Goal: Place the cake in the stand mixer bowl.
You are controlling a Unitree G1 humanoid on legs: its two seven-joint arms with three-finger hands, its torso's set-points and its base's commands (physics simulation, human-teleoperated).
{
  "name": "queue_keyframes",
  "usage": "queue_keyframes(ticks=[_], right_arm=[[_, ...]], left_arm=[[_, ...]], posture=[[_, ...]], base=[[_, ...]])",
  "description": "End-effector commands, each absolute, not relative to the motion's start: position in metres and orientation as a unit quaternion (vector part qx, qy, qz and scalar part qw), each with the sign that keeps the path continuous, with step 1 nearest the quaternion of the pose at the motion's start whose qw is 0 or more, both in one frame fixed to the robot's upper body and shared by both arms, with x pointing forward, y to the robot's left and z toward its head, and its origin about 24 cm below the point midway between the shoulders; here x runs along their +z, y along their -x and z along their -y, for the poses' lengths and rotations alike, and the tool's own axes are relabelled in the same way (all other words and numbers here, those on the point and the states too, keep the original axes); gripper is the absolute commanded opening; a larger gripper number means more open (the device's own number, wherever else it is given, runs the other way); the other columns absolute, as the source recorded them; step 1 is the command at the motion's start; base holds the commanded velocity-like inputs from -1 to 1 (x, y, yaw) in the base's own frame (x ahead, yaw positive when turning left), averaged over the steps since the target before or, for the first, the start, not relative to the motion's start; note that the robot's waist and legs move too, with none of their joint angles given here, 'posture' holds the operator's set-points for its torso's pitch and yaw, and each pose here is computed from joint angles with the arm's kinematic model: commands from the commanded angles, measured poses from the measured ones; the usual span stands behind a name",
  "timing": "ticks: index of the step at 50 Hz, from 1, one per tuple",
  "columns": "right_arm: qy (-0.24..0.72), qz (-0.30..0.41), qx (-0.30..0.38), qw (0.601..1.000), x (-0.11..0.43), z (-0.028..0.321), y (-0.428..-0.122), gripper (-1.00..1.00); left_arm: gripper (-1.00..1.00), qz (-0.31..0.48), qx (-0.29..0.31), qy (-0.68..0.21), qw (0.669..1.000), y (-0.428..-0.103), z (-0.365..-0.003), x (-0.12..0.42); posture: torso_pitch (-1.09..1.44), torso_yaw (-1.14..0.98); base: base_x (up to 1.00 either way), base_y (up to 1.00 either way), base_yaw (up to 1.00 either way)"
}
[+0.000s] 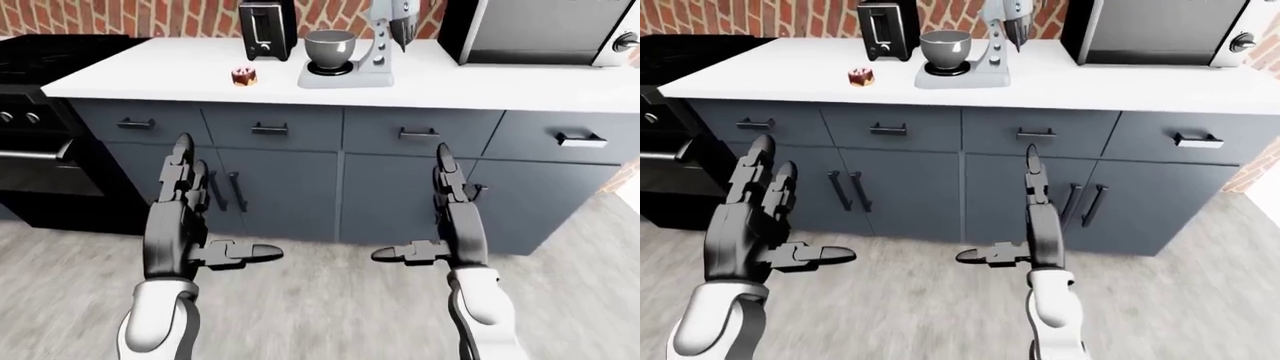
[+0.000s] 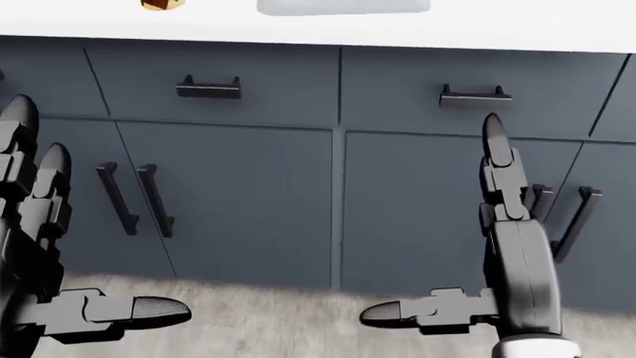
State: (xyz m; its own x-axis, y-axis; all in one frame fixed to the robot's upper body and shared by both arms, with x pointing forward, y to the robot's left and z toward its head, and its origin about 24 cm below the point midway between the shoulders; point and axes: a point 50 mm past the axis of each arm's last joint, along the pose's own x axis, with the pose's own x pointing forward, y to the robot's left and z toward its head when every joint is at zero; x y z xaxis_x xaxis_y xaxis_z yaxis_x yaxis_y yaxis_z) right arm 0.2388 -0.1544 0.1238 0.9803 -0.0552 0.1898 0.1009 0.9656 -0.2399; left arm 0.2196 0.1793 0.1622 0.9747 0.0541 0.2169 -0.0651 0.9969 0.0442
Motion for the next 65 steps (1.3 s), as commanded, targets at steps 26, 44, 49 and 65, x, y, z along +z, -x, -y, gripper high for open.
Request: queue_keyframes(ticks=[26, 44, 49, 65], right_arm=[[0.127, 0.131, -0.041, 0.982, 0.1395, 0.1537, -0.2378, 1.0], [0.125, 0.132, -0.044, 0.982, 0.1382, 0.1551, -0.2358, 1.0], [0.125, 0.132, -0.044, 0.982, 0.1377, 0.1549, -0.2359, 1.0], [0.126, 0.133, -0.045, 0.982, 0.1369, 0.1556, -0.2348, 1.0]], left_arm=[[1.0, 0.151, 0.026, -0.029, 0.988, -0.2172, -0.1781, 0.1771], [1.0, 0.15, 0.026, -0.029, 0.988, -0.217, -0.1781, 0.1767], [1.0, 0.15, 0.027, -0.029, 0.988, -0.2168, -0.1785, 0.1766], [1.0, 0.15, 0.028, -0.028, 0.988, -0.2168, -0.1794, 0.1756]], posture=[[0.0, 0.0], [0.0, 0.0], [0.0, 0.0], [0.0, 0.0]], base=[[0.24, 0.0, 0.0], [0.2, 0.0, 0.0], [0.17, 0.0, 0.0], [0.14, 0.0, 0.0]])
